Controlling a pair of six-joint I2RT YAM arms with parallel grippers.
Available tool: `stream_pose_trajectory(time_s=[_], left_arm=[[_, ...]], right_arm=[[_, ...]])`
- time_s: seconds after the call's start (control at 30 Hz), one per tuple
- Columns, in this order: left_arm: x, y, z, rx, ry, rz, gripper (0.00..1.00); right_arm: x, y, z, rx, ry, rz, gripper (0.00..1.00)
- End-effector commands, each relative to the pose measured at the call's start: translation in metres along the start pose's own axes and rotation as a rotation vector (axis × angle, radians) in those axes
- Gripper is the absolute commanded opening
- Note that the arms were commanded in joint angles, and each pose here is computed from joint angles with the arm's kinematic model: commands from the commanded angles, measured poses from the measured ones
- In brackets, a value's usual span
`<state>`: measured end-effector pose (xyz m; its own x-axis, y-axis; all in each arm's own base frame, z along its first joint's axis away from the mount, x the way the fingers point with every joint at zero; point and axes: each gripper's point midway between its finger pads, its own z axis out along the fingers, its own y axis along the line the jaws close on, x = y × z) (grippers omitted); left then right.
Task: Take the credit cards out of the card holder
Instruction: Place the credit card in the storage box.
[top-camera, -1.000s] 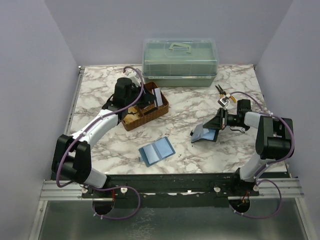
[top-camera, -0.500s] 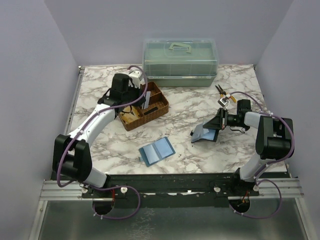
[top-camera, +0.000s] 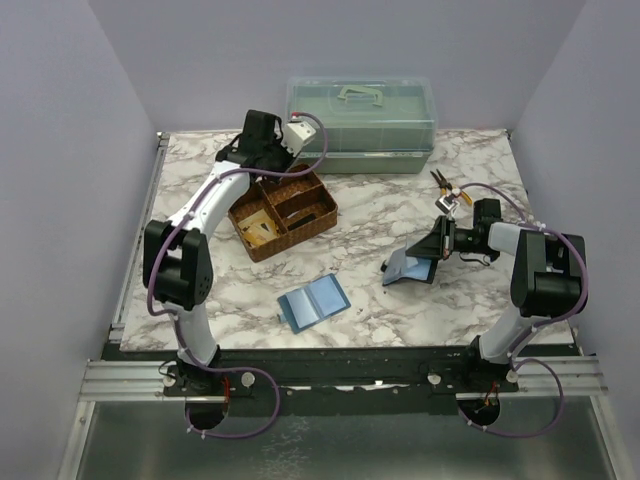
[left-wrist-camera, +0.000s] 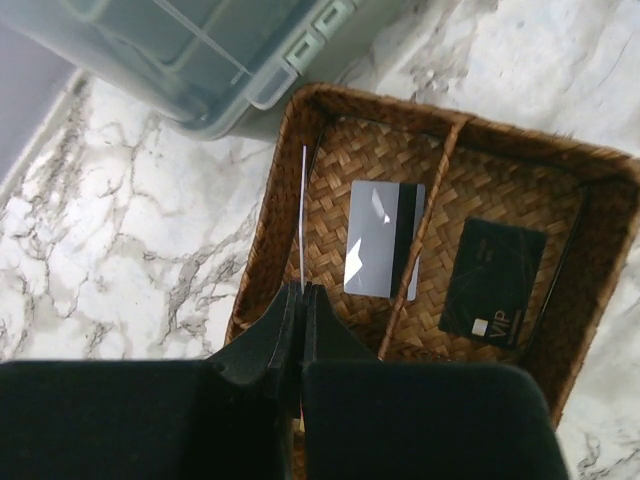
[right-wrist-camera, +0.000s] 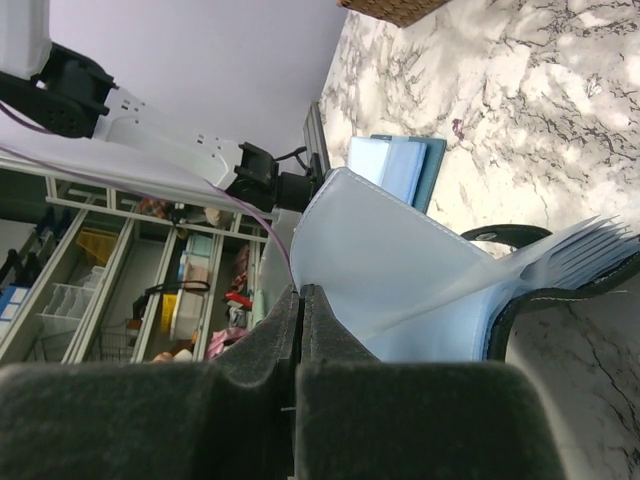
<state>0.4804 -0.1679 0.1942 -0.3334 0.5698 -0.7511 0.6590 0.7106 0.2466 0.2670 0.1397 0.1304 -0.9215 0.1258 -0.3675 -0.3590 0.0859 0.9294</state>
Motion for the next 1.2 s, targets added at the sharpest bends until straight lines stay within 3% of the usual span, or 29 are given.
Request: stream_pose_trajectory(time_s=[0.0, 0.43, 0.53, 0.6, 0.73, 1.07, 1.13, 1.17], left_arm=[[0.028, 0.007, 0.012, 0.037, 0.135, 0.132, 0.00], [0.075, -0.013, 0.054, 0.213, 0.281, 0.116, 0.00], [0.088, -0.006, 0.061, 0.178, 0.326, 0.094, 0.12], [0.088, 0.002, 0.061, 0.135, 0.332, 0.063, 0.30], [0.078, 0.020, 0.057, 0.034, 0.307, 0.012, 0.41], [0.021, 0.036, 0.021, -0.073, 0.115, -0.106, 0.48], [0.011, 0.039, 0.009, -0.087, 0.058, -0.147, 0.56], [0.005, 0.041, 0.004, -0.096, 0.017, -0.169, 0.69]], right_arm=[[-0.006, 0.012, -0.002, -0.088, -0.014, 0.002, 0.00], [-0.006, 0.011, -0.002, -0.077, -0.014, -0.011, 0.00], [-0.007, 0.012, -0.002, -0.076, -0.014, -0.014, 0.00], [-0.007, 0.013, -0.002, -0.078, -0.015, -0.015, 0.00], [-0.006, 0.014, -0.002, -0.084, -0.015, -0.011, 0.00], [-0.007, 0.015, -0.002, -0.085, -0.017, -0.020, 0.00], [-0.008, 0.015, -0.002, -0.083, -0.016, -0.022, 0.00], [-0.007, 0.015, -0.002, -0.084, -0.016, -0.022, 0.00]])
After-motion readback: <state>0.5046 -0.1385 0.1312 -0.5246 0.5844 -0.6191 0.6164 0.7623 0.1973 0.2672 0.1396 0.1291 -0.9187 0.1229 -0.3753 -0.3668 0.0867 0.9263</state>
